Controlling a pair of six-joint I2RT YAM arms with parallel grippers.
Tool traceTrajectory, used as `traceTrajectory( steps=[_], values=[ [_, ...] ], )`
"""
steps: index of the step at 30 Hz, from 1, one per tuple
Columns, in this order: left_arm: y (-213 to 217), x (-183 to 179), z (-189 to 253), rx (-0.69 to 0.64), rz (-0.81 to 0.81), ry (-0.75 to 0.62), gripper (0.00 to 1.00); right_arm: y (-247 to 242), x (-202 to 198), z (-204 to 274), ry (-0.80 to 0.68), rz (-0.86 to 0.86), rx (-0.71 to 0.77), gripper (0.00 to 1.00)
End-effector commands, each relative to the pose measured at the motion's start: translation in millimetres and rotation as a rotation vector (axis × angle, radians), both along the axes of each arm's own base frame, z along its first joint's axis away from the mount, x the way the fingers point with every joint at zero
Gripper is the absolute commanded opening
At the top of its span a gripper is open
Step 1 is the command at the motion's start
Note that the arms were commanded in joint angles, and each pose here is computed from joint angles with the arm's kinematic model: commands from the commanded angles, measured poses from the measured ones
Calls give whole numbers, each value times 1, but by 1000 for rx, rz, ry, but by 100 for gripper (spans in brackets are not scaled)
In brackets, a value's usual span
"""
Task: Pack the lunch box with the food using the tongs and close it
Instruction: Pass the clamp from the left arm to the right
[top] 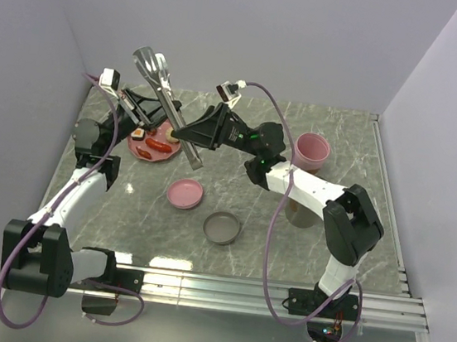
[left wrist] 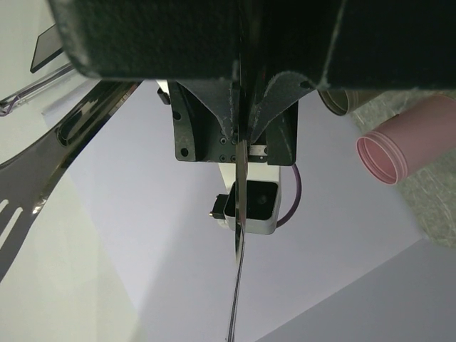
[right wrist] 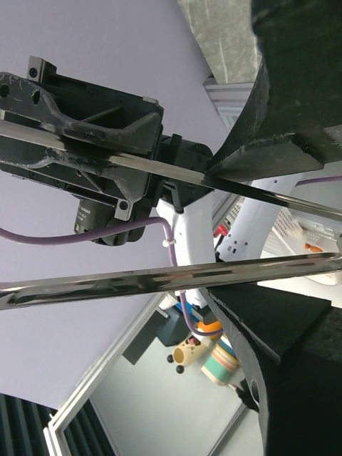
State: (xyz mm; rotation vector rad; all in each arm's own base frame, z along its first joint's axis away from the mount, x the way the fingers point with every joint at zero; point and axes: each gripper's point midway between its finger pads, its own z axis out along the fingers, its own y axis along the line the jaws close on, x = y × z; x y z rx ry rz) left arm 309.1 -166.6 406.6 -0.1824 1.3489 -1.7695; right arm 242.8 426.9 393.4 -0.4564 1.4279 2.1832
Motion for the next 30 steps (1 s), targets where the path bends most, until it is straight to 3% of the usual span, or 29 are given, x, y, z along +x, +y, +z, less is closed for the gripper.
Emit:
traceTrajectory(
  steps=[1,23,30],
  values=[
    [-4,-14,12,12,-4,-94,0,0,3,24,-44,-25,68,62],
    [-10,-13,-6,64,13,-27,0,-3,18,20,-47,-64,42,66],
    [-11,-13,-6,75,11,-25,0,-6,16,14,-51,-63,27,59]
  ],
)
